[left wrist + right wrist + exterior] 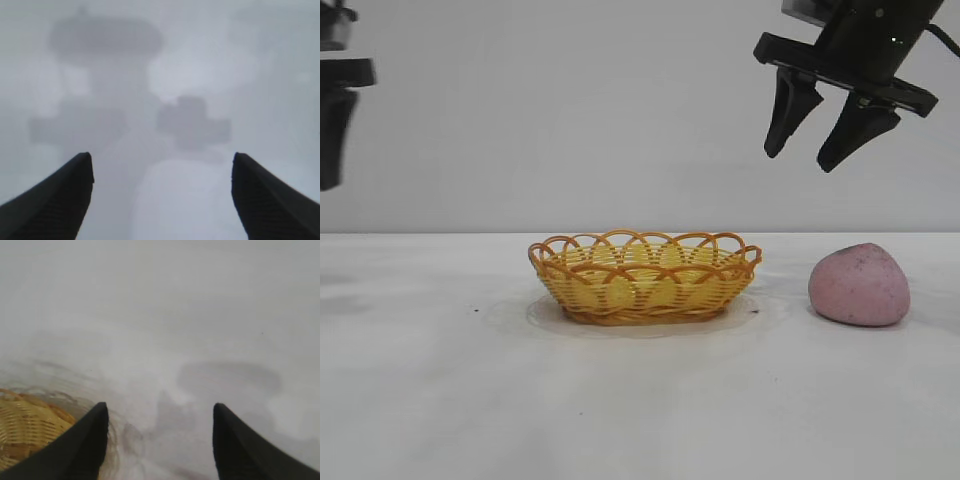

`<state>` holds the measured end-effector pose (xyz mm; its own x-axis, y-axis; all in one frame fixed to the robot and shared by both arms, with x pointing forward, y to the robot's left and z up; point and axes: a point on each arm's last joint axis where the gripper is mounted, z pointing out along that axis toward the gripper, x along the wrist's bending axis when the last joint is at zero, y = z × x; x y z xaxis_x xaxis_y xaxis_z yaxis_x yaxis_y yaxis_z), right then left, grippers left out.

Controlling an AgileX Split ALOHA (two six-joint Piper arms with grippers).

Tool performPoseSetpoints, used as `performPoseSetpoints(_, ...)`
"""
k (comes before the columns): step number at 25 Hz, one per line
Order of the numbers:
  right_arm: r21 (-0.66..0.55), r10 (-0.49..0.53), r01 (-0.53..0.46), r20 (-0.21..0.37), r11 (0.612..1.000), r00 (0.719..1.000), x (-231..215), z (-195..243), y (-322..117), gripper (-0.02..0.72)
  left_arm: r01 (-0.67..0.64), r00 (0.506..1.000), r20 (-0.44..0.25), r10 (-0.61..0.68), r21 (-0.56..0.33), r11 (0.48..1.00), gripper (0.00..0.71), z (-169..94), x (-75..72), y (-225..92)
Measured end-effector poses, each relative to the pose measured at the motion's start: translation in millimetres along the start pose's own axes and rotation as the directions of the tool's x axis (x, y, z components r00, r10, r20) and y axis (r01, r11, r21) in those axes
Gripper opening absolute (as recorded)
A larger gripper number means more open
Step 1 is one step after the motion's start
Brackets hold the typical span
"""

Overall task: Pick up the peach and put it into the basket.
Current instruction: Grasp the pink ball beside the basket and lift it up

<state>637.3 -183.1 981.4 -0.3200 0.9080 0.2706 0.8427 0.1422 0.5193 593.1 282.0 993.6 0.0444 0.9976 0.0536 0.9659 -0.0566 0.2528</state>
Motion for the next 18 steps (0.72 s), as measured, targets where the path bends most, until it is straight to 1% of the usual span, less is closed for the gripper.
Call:
performPoseSetpoints(2,0.001,0.0,0.0,0.0,1.0,1.0,0.0,0.0,-0.1,0.386,-0.027,0.998,-0.06,0.026,-0.002,1.0,0.545,-11.7,6.2,-2.7)
performPoseSetpoints(5,0.005,0.0,0.0,-0.002,1.0,1.0,0.2,0.0,-0.5,0.386,-0.027,0.996,-0.087,0.024,-0.036,0.999,0.545,-35.1,9.9,-8.8)
performPoseSetpoints(8,0.008,0.0,0.0,-0.003,1.0,1.0,0.3,0.0,-0.7,0.386,-0.022,0.996,-0.09,0.016,-0.063,0.998,0.545,-56.8,11.7,-25.9)
performPoseSetpoints(13,0.022,-0.011,0.011,-0.001,1.0,1.0,0.1,0.0,-2.0,0.386,-0.008,0.996,-0.09,0.001,-0.075,0.997,0.545,-88.0,14.1,-75.2)
performPoseSetpoints(15,0.028,-0.018,0.018,0.002,0.999,1.0,-0.2,0.0,-2.5,0.386,0.002,0.997,-0.08,-0.011,-0.118,0.993,0.545,-103.9,14.5,-97.6)
performPoseSetpoints(16,0.028,-0.021,0.021,0.003,0.999,1.0,-0.4,0.0,-2.6,0.386,0.012,0.998,-0.064,-0.02,-0.132,0.991,0.545,-109.0,13.6,-108.1)
performPoseSetpoints(18,0.033,-0.023,0.023,0.003,0.999,1.0,-0.3,0.0,-3.0,0.386,0.02,0.999,-0.034,-0.027,-0.193,0.981,0.545,-125.4,12.3,-130.2)
